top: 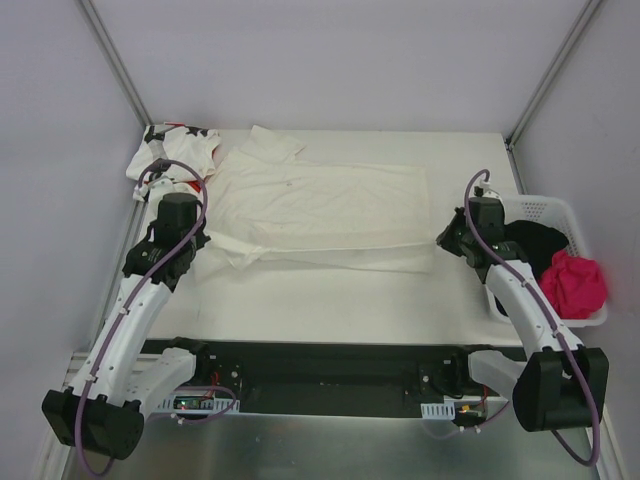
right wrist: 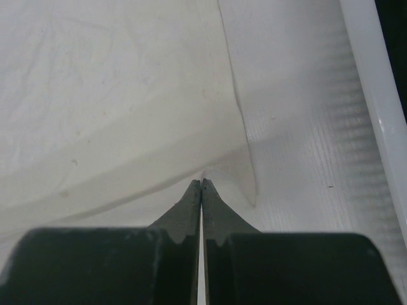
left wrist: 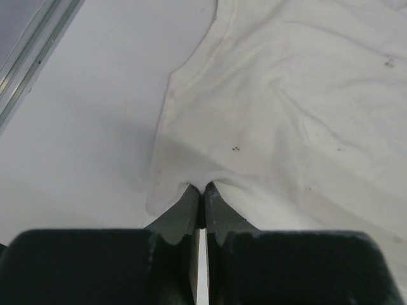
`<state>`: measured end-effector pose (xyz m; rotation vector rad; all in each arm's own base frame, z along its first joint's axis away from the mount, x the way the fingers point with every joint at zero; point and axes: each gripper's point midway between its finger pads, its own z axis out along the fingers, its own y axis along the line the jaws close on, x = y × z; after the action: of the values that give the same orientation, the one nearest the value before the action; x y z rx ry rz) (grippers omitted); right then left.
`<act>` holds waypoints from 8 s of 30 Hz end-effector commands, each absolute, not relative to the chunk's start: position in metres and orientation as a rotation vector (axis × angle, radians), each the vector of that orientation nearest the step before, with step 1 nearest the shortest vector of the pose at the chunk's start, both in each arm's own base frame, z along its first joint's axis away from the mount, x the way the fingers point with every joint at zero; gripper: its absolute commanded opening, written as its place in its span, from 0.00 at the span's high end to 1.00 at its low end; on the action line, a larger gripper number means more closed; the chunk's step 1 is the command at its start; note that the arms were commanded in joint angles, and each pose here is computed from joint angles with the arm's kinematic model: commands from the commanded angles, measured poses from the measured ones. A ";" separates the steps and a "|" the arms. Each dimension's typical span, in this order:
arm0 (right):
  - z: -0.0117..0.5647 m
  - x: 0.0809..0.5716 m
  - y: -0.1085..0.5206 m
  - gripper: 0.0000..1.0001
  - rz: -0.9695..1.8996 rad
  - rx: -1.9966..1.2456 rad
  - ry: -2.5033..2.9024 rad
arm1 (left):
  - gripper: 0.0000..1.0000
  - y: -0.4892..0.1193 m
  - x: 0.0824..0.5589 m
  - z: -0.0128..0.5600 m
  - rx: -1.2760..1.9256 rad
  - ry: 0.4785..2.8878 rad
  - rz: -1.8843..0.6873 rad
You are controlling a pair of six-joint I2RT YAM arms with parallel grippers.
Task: Fold and stack the t-shirts
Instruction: Grap the side of the flattened tshirt closest away from the robot with both arms, then fold the flattened tshirt in 1/3 of the way
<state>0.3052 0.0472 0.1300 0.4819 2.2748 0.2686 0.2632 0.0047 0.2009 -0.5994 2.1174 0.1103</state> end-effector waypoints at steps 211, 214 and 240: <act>0.024 0.350 0.241 0.85 0.793 0.389 2.668 | 0.12 -0.083 0.340 0.113 -0.342 2.448 0.062; 0.014 0.345 0.234 0.85 0.773 0.423 2.692 | 0.12 -0.082 0.337 0.111 -0.346 2.452 0.061; 0.012 0.354 0.141 0.82 0.595 0.650 2.660 | 0.15 -0.131 0.314 0.097 -0.189 2.582 -0.250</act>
<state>0.3636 0.1525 0.0195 0.6312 2.6101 0.6853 0.3235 -0.1009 0.1115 -0.2962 2.5017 -0.0915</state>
